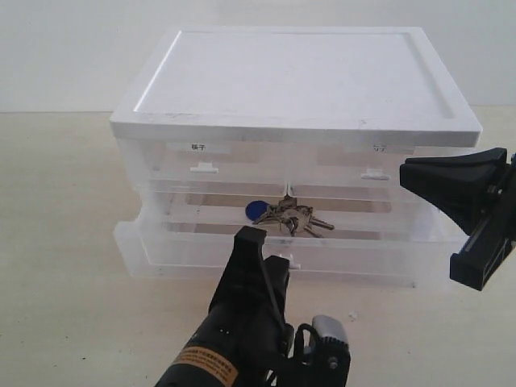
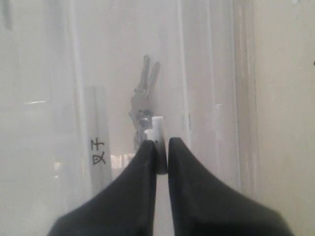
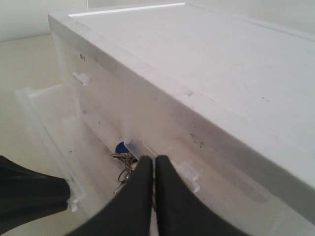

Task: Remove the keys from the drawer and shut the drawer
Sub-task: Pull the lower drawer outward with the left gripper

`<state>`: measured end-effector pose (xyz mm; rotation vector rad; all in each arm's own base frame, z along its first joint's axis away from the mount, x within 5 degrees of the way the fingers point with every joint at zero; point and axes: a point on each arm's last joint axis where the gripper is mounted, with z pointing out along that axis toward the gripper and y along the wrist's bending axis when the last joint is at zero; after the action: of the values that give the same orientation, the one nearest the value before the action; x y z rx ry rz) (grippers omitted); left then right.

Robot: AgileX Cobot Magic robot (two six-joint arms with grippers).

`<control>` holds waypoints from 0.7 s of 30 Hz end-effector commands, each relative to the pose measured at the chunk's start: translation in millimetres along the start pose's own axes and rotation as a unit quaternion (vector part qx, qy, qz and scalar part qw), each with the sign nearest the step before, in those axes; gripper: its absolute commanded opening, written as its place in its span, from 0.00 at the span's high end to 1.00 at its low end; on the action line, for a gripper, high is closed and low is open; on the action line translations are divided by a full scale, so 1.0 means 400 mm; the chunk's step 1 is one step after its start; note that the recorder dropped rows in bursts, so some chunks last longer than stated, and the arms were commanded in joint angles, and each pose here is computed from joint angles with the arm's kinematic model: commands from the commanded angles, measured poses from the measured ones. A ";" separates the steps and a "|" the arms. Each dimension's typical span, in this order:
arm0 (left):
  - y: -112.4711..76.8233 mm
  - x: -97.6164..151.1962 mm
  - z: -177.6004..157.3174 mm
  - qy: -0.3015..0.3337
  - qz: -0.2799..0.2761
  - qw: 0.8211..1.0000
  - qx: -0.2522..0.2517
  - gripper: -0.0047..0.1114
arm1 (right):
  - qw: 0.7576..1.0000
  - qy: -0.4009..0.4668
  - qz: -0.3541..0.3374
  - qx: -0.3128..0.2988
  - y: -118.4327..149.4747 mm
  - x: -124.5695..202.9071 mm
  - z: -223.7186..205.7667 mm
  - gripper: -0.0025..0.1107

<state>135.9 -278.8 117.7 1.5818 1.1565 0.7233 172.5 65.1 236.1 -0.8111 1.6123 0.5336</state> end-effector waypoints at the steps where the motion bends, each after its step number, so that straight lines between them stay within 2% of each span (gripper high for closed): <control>1: -0.037 -0.023 -0.033 -0.026 -0.001 0.997 0.071 0.92 | 1.000 -0.003 -0.001 0.002 -0.003 -0.003 0.000 0.98; 6: -0.045 -0.030 -0.053 -0.016 -0.018 0.996 0.085 0.92 | 1.000 -0.003 0.000 0.002 -0.003 -0.004 0.000 0.98; 13: -0.072 -0.003 -0.066 -0.011 -0.009 0.994 0.113 0.92 | 1.000 -0.004 0.000 0.001 -0.002 -0.004 0.000 0.98; 21: -0.070 -0.035 -0.102 -0.044 -0.008 0.993 0.112 0.92 | 1.000 -0.004 0.000 0.001 -0.002 -0.004 0.000 0.98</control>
<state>103.0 -275.9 118.1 1.6375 1.1692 0.6458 172.5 65.1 236.1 -0.8111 1.6123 0.5336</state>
